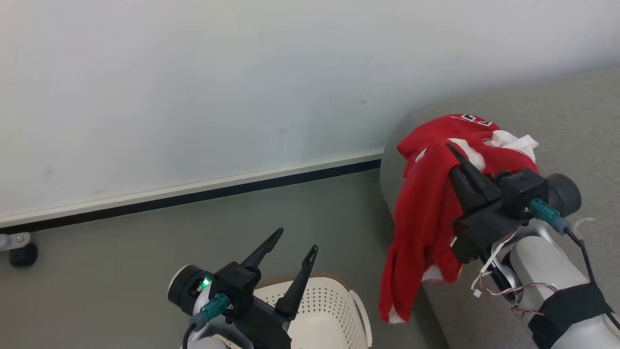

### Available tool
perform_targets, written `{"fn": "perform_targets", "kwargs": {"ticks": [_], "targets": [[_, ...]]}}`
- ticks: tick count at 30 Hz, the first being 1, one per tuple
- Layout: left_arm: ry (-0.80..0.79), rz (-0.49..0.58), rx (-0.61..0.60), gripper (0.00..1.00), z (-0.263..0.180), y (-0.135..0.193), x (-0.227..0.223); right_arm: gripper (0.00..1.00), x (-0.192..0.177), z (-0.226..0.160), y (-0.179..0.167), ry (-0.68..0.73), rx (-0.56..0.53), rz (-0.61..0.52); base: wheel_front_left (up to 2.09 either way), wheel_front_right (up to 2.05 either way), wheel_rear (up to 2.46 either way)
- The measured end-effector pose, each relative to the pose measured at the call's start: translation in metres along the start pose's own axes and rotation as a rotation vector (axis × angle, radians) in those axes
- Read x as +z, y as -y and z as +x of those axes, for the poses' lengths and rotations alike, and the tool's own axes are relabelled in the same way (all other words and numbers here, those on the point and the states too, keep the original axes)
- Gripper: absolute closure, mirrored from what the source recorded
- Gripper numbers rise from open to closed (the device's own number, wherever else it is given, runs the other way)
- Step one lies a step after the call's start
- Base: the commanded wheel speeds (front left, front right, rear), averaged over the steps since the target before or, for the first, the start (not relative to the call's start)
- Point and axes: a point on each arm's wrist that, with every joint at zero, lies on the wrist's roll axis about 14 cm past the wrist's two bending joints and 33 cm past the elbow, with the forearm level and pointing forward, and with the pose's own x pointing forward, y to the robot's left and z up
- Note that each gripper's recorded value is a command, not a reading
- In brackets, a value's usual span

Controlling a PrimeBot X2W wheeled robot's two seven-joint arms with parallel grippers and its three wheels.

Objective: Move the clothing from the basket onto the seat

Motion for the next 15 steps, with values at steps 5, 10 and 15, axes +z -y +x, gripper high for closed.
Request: {"fn": "perform_targets", "kwargs": {"ticks": [5, 10, 15], "targets": [[-0.012, -0.025, -0.075, 0.0, 0.011, 0.025, -0.008, 1.0, -0.001, -0.018, 0.019, -0.004, -0.064, 0.003, 0.0, 0.0, 0.0], [-0.024, -0.036, -0.134, 0.0, 0.02, 0.042, -0.013, 1.0, 0.0, -0.03, 0.03, -0.003, -0.1, -0.001, 0.0, 0.0, 0.0], [-0.033, -0.048, -0.177, 0.0, 0.026, 0.055, -0.018, 1.0, -0.002, -0.042, 0.039, -0.009, -0.133, -0.005, 0.0, 0.0, 0.0]]}}
